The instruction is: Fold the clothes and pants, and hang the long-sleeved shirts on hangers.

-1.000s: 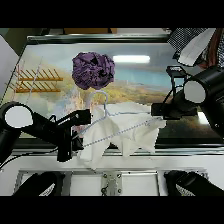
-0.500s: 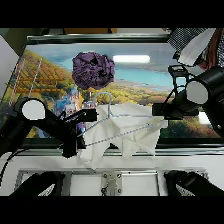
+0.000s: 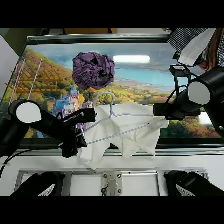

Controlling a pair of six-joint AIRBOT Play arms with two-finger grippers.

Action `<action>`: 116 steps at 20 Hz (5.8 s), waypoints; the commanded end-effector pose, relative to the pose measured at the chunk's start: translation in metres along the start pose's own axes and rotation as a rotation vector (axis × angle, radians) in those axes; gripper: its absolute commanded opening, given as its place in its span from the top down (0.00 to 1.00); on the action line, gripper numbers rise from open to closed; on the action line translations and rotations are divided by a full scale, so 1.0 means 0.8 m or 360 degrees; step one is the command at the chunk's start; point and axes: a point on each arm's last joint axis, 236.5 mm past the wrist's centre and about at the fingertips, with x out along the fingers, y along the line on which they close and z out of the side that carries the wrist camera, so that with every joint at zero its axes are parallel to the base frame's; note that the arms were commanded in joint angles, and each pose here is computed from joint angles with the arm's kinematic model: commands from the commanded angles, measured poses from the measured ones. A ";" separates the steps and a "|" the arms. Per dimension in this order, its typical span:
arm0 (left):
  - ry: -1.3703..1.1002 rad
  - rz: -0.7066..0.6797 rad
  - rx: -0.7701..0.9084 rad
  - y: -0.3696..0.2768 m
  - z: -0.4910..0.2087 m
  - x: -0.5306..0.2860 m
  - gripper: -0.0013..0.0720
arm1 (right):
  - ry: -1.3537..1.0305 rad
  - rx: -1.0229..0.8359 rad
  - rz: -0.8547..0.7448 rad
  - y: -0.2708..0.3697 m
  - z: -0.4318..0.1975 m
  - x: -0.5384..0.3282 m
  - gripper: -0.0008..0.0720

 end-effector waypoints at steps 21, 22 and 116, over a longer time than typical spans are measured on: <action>-0.0100 0.0225 0.0410 0.118 0.002 0.014 0.95 | -0.0167 -0.0373 0.0031 -0.002 0.020 -0.037 0.96; -0.0102 0.0235 0.0415 0.119 0.004 0.012 0.95 | -0.0167 -0.0372 0.0032 -0.002 0.019 -0.037 0.96; -0.0143 -0.0032 0.0451 0.124 0.051 0.033 0.95 | -0.0414 -0.0541 0.0820 0.205 0.041 -0.093 0.19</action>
